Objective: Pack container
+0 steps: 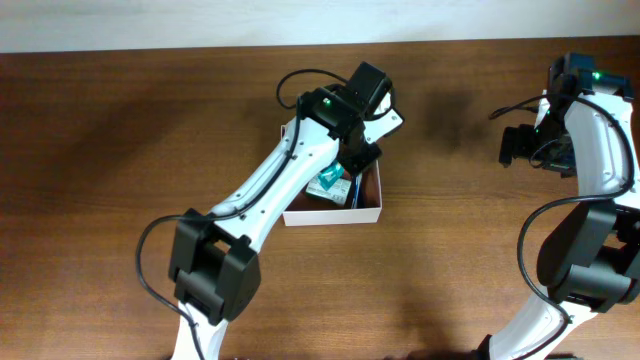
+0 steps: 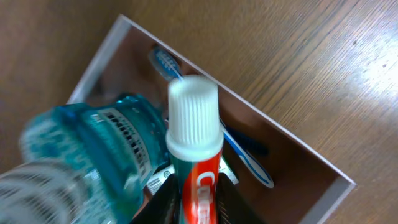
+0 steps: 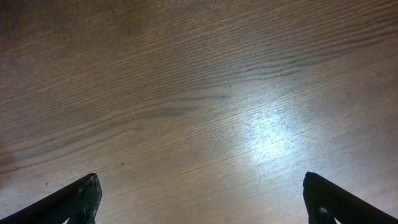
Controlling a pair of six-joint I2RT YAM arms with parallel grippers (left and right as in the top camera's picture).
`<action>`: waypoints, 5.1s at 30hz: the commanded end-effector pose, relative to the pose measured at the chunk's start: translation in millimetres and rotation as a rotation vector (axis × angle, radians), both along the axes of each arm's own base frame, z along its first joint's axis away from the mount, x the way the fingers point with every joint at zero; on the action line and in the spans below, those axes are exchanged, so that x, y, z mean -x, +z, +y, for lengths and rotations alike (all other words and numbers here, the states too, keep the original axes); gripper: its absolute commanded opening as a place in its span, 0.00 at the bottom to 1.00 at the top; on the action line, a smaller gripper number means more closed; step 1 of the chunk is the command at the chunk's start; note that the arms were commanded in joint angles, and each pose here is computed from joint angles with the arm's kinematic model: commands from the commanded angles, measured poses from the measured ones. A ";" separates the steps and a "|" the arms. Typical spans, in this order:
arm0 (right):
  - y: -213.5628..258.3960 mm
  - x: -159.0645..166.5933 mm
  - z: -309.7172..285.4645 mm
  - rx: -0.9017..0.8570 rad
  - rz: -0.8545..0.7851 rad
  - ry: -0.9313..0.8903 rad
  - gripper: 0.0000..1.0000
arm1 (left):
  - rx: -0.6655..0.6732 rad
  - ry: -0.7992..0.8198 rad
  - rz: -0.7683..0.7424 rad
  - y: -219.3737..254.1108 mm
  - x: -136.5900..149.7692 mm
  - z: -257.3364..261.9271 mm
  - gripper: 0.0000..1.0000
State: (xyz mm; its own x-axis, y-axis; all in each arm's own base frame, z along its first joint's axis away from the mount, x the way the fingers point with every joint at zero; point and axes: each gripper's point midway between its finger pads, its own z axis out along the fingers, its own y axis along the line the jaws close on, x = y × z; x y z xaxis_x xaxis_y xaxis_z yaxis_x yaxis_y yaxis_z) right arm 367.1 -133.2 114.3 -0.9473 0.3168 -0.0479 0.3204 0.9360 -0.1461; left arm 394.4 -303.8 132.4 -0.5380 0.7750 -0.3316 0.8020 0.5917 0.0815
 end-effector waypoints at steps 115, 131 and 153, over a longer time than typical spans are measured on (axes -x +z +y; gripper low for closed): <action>1.8 -3.0 -2.1 -0.003 -0.010 0.001 0.99 | 0.659 0.437 -1.281 119.5 162.0 268.3 0.99; 1.8 -3.0 -2.2 -0.003 -0.010 0.001 0.99 | 0.602 0.496 -1.177 63.6 150.8 275.4 0.99; 1.8 -2.9 -2.2 -0.003 -0.010 0.001 0.99 | 0.550 0.539 -1.039 27.5 150.2 277.2 0.99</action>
State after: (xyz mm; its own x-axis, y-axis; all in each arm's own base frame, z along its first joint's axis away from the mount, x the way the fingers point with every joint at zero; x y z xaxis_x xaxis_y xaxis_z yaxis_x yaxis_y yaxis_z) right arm 368.0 -132.2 114.8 -0.9472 0.3168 -0.0503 0.3207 0.9369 -0.1392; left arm 244.7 -26.9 160.5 -0.0385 0.1603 -0.9863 0.1600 0.9753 0.1523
